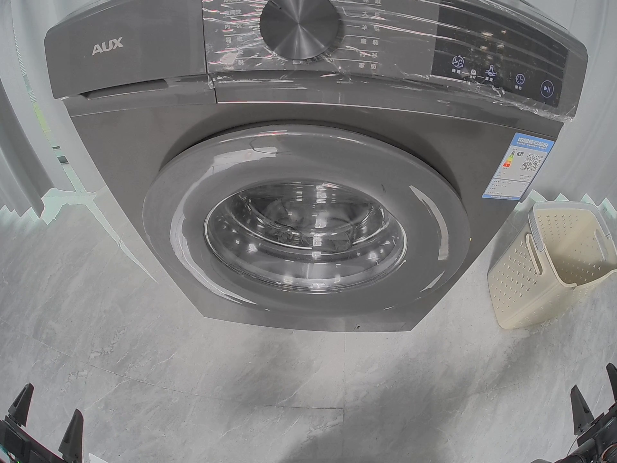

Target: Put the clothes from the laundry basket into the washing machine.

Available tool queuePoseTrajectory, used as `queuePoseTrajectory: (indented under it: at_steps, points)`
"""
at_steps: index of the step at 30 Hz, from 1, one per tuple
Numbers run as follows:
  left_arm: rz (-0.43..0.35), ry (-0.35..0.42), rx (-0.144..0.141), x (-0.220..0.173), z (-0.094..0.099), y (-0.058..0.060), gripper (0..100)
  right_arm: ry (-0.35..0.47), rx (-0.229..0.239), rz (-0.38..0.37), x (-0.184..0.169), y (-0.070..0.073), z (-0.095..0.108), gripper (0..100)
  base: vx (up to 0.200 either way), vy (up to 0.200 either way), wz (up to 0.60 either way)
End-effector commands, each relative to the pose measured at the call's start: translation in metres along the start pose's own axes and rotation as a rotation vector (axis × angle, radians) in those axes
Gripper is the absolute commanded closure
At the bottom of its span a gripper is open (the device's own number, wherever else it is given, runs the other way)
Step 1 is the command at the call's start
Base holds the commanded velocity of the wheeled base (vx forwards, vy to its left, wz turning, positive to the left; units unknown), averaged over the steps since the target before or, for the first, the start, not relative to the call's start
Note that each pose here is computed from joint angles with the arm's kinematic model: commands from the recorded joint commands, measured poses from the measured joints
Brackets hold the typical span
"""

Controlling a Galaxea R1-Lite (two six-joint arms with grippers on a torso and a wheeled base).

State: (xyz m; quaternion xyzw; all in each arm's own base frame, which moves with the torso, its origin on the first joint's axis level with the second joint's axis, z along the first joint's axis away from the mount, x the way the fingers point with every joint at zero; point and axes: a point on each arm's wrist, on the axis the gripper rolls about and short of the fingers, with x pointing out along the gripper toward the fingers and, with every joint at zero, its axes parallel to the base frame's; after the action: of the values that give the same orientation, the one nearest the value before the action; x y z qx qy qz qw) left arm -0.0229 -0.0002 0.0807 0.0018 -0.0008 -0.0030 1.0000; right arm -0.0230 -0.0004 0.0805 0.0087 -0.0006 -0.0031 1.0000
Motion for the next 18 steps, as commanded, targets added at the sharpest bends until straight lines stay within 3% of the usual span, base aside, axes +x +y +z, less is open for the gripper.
queuePoseTrajectory:
  at_steps: [1, 18]
  points:
    - [0.000, 0.000, -0.001, 0.0000, -0.0048, 0.0000, 0, 0.001, -0.010, 0.006, 0.0001, -0.0001, -0.0048, 0, 0.000, 0.000, 0.00]
    - [-0.006, 0.000, -0.008, -0.0001, -0.0048, -0.0002, 0, 0.001, -0.017, 0.022, 0.0001, 0.0005, -0.0048, 0, 0.000, 0.000, 0.00]
